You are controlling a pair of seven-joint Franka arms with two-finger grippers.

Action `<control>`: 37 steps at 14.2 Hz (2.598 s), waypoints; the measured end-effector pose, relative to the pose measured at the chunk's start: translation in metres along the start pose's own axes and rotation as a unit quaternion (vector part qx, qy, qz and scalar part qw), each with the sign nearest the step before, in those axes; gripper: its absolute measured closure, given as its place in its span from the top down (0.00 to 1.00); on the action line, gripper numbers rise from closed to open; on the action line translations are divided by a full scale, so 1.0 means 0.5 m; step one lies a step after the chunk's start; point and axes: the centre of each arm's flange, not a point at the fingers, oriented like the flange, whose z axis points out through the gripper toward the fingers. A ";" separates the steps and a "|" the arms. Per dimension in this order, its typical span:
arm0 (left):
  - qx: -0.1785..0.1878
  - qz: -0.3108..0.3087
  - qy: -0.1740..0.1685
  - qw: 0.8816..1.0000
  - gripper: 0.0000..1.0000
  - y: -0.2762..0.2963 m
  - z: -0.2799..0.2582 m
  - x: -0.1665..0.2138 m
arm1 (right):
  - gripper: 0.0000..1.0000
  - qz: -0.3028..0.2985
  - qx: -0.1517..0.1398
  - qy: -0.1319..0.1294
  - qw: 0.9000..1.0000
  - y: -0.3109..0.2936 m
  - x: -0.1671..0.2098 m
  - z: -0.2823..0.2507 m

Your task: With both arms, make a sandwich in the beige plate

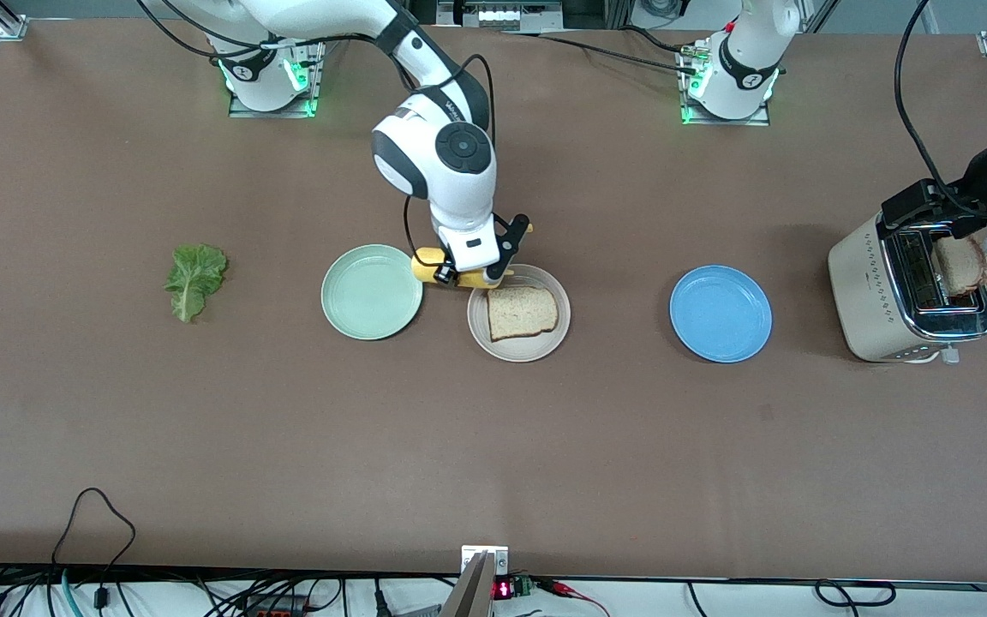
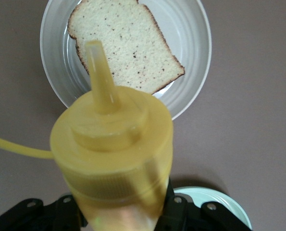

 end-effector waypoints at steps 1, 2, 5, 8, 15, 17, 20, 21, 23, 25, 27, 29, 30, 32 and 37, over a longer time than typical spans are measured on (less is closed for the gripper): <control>0.000 0.000 0.000 1.000 1.00 0.000 0.000 0.000 | 0.54 -0.001 -0.001 -0.003 1.000 -0.006 0.002 0.006; 0.000 0.000 0.000 1.000 1.00 0.000 0.001 0.000 | 0.54 -0.002 -0.001 -0.004 1.000 -0.010 0.003 0.009; 0.000 0.005 0.000 1.000 1.00 0.010 0.000 0.000 | 0.54 -0.009 -0.006 -0.009 1.000 -0.016 0.004 0.011; 0.000 0.011 0.000 1.000 1.00 0.023 0.000 0.000 | 0.54 0.000 -0.012 -0.006 1.000 0.007 0.001 -0.006; 0.014 0.012 0.004 1.000 1.00 0.022 -0.007 -0.001 | 0.54 0.032 0.059 0.052 0.996 0.301 -0.268 -0.172; 0.014 0.011 0.004 1.000 1.00 0.020 -0.009 -0.001 | 0.54 0.012 0.087 0.089 0.992 0.382 -0.383 -0.190; 0.014 0.011 0.000 1.000 1.00 0.020 -0.010 -0.003 | 0.54 -0.012 0.132 0.166 0.977 0.460 -0.530 -0.175; 0.014 0.011 -0.001 1.000 1.00 0.020 -0.010 -0.004 | 0.54 -0.022 0.142 0.192 0.971 0.479 -0.574 -0.158; 0.014 0.010 -0.002 1.000 1.00 0.019 -0.011 -0.005 | 0.54 -0.037 0.156 0.239 0.958 0.505 -0.650 -0.115; 0.014 0.010 0.001 1.000 1.00 0.018 -0.017 -0.007 | 0.54 -0.052 0.163 0.285 0.943 0.513 -0.711 -0.068; 0.014 0.009 0.004 1.000 1.00 0.018 -0.024 -0.011 | 0.54 -0.063 0.163 0.328 0.928 0.510 -0.766 -0.019; 0.014 0.009 0.005 1.000 1.00 0.018 -0.027 -0.012 | 0.54 -0.069 0.161 0.370 0.913 0.501 -0.818 0.035; 0.014 0.009 0.005 1.000 1.00 0.018 -0.029 -0.014 | 0.54 -0.072 0.161 0.391 0.903 0.495 -0.841 0.065; 0.014 0.011 0.002 1.000 1.00 0.021 -0.035 -0.022 | 0.54 -0.078 0.165 0.444 0.877 0.482 -0.893 0.162; 0.014 0.012 0.009 1.000 1.00 0.023 -0.050 -0.031 | 0.54 -0.084 0.174 0.479 0.856 0.454 -0.931 0.302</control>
